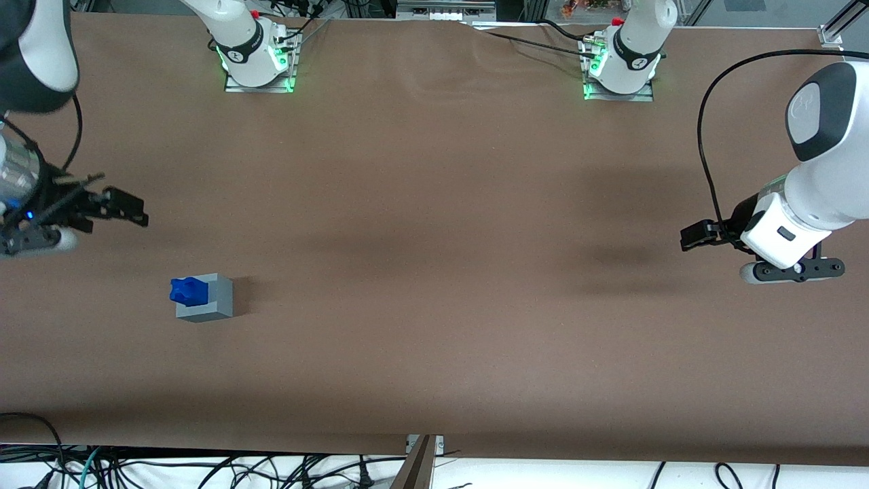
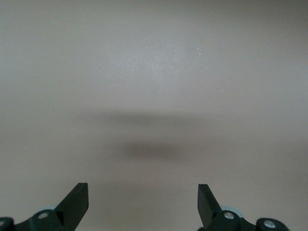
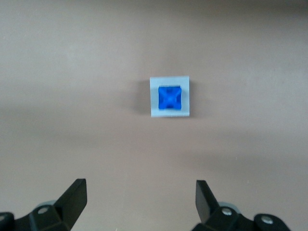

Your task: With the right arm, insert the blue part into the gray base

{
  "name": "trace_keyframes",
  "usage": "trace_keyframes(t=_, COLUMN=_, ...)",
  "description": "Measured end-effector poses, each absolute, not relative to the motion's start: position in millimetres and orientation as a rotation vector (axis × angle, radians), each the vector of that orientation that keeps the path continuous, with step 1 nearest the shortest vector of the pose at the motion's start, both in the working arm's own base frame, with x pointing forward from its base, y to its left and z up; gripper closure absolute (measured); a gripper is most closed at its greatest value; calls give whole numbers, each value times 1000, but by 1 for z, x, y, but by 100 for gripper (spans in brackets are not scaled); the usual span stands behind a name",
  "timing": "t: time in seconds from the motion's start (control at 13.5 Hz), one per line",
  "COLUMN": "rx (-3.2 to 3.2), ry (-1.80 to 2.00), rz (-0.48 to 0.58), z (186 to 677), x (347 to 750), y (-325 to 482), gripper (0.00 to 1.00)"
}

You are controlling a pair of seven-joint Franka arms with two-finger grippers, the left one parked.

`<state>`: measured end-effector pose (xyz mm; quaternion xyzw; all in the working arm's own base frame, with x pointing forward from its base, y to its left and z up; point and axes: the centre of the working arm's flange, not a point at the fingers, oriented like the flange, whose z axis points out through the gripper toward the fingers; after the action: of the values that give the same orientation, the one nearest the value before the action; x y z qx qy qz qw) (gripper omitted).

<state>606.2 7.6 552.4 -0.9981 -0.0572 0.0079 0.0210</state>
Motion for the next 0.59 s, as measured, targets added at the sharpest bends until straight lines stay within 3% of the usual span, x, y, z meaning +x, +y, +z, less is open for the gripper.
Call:
trace_keyframes(t=0.22, rx=-3085, ry=-177, rz=65, z=555, x=573, y=6, gripper=0)
trace_keyframes(t=0.59, rx=-3084, ry=-183, rz=68, z=558, x=569, y=7, gripper=0)
